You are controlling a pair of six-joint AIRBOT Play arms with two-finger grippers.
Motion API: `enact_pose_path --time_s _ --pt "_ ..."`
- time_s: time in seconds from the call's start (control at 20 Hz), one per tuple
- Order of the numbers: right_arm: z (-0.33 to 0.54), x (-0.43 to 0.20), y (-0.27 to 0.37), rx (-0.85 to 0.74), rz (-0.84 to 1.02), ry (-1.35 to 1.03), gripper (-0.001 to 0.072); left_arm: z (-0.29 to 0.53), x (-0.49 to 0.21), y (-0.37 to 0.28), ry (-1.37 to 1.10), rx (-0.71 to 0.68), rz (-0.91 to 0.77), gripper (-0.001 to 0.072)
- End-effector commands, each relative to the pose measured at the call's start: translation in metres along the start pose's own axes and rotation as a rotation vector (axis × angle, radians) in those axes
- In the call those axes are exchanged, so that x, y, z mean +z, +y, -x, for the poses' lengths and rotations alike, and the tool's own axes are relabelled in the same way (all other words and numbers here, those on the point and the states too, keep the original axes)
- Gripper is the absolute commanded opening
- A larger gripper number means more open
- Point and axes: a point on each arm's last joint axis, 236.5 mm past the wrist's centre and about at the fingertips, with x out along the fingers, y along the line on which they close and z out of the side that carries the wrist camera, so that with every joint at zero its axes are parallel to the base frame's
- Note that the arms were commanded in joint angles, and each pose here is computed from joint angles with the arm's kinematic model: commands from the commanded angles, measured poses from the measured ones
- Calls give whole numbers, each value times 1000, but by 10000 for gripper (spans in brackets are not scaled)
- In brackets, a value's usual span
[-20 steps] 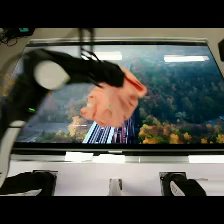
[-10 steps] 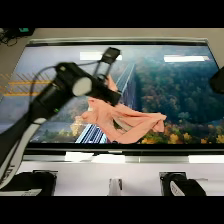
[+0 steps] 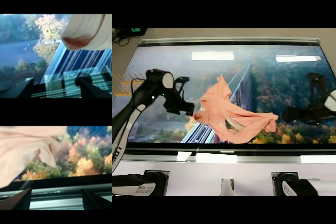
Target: Fold the shirts.
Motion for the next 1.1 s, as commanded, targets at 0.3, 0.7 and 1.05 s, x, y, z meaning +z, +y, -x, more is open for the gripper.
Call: enact_pose_path --time_s 0.3,0.7,1.05 --pt "-52 0 12 51 -7 -36 669 -61 39 -34 -172 -212 104 720" --pt "-97 -10 26 101 -32 117 670 -85 47 -36 -168 -198 36 468" --pt "-144 -5 31 118 56 168 599 -76 29 -38 -122 -197 -47 39"
